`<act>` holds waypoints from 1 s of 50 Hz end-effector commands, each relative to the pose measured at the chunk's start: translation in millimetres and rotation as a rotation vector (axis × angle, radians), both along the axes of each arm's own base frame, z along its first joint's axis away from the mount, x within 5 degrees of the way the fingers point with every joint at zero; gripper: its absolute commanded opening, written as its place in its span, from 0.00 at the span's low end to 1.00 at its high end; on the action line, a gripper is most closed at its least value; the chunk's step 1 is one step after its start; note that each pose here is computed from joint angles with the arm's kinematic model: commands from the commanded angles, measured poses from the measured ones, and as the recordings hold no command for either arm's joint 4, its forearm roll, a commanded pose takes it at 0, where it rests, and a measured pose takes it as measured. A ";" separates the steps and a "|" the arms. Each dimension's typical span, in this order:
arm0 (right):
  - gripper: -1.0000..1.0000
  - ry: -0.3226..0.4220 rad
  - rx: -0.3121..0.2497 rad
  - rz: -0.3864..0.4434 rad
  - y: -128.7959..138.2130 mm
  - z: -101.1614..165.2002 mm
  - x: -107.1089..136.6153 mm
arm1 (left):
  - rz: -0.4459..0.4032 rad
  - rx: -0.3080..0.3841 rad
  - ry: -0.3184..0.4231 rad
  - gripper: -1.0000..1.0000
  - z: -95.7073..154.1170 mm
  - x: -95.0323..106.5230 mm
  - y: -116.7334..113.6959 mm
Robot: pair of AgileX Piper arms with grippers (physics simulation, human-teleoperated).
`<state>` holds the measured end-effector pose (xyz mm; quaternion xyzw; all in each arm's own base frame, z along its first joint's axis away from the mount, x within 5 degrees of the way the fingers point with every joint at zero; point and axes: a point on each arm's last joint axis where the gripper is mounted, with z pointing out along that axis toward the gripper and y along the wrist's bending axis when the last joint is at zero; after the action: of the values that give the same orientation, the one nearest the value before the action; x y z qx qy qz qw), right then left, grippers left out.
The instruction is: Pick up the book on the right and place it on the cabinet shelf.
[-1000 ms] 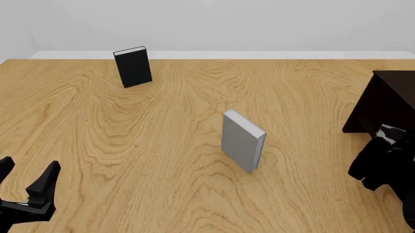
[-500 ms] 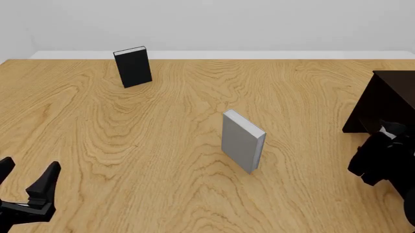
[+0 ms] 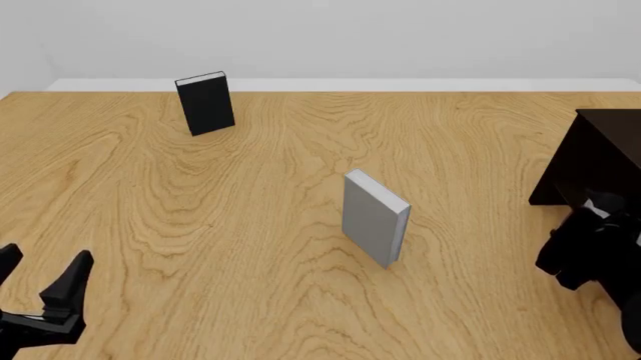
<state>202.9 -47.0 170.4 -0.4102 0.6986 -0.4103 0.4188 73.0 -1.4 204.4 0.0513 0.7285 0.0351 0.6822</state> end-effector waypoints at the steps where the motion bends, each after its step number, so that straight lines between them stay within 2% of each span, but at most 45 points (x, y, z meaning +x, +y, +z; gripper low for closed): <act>1: 1.00 0.034 -0.055 0.040 1.6 -1.6 -4.9 | -0.005 -0.005 0.001 1.00 -0.3 -1.0 -0.4; 22: 1.00 0.034 -0.056 -0.024 -6.7 0.7 -22.7 | -0.008 -0.004 0.000 1.00 0.3 1.5 -0.7; 32: 1.00 0.031 -0.058 -0.053 -11.1 1.5 -27.0 | -0.010 -0.001 -0.002 1.00 0.5 1.5 -0.8; 38: 1.00 0.042 -0.040 -0.066 -12.9 0.5 -26.8 | -0.010 -0.001 -0.001 1.00 0.3 0.9 -0.8; 50: 1.00 0.035 -0.048 -0.093 -18.2 2.7 -27.6 | -0.008 -0.001 -0.001 1.00 0.0 -0.4 -0.6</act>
<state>177.3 -58.8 171.3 -0.3699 0.7236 -0.4243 0.3995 74.0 -1.5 204.8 0.0529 0.7275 0.0356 0.6831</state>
